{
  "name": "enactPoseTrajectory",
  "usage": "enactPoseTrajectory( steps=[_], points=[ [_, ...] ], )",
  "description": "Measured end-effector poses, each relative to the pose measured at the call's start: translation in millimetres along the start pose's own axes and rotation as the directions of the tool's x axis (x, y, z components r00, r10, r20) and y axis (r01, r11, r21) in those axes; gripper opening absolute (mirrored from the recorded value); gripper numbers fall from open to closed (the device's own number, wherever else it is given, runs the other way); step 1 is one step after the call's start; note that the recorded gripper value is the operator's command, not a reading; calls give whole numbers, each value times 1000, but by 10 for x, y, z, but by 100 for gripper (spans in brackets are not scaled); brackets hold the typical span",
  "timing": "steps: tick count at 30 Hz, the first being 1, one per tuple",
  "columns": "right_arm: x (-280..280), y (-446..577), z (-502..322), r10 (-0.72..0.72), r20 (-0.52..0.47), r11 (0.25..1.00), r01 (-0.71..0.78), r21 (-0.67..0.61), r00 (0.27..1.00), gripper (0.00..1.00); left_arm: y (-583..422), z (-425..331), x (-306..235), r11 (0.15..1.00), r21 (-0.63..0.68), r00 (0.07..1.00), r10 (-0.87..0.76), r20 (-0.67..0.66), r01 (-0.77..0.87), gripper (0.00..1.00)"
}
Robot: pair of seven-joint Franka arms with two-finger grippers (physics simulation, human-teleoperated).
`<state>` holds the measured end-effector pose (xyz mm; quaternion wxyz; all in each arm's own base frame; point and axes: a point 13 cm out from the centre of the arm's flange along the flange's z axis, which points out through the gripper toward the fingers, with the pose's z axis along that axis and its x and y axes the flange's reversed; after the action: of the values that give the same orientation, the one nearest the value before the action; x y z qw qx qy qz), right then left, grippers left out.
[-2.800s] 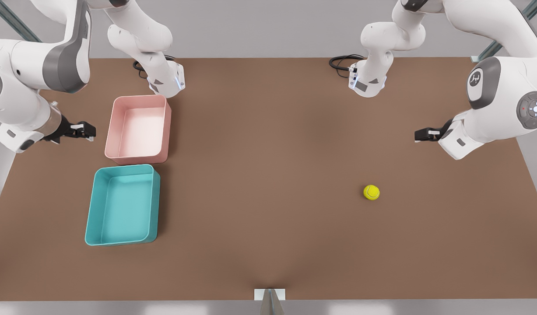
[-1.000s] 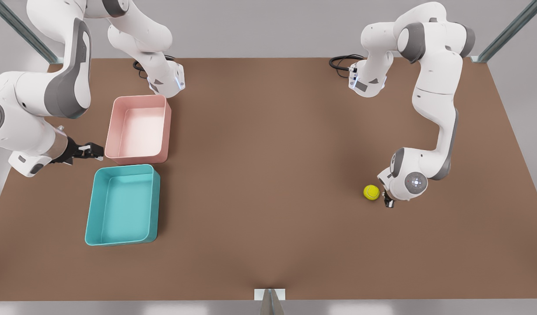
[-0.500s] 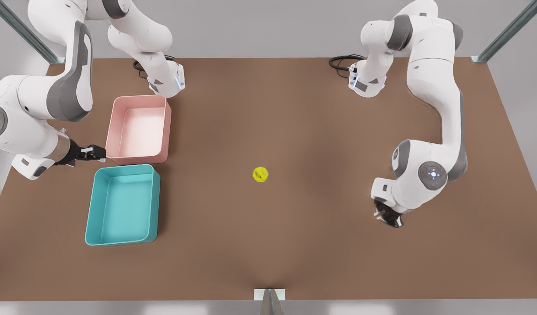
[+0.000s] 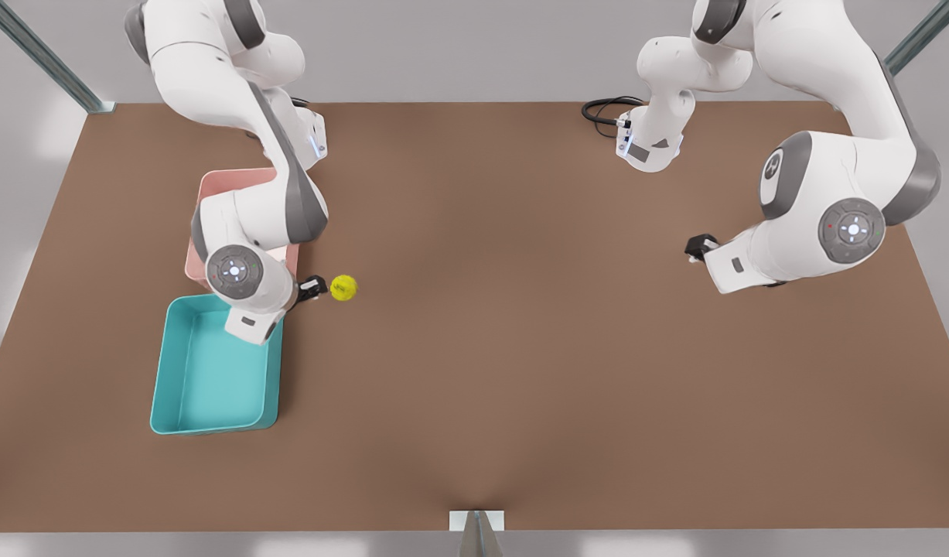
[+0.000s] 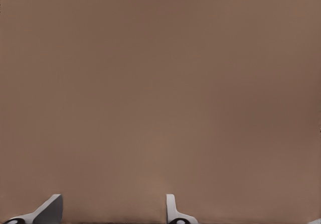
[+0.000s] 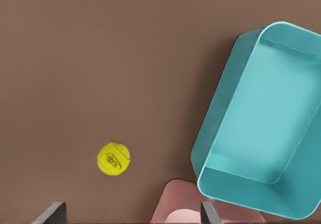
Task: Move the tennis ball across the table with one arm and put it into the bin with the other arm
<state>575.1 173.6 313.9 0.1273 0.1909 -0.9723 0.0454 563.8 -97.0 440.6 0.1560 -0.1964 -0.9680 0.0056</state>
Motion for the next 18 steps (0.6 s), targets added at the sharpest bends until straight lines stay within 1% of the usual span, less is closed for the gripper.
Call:
enactPoseTrajectory(
  steps=[2,5,9,12,18],
  points=[
    [140,-5,227,30,-5,1000,-30,3,1000,100,-17,15,34,998,3,998,-57,-16,57,100],
    [145,-45,577,77,6,997,-77,-2,997,100,-2,53,60,991,4,990,-137,-36,137,100],
    [-121,181,1033,104,34,995,-104,-5,994,100,19,59,59,974,-3,974,-224,-37,224,100],
    [-232,268,1157,143,62,990,-142,-17,988,100,67,33,52,957,-8,957,-289,-25,288,100],
    [270,317,1620,231,40,972,-230,-42,972,100,130,26,29,924,-7,924,-383,-10,383,100]
  ],
)
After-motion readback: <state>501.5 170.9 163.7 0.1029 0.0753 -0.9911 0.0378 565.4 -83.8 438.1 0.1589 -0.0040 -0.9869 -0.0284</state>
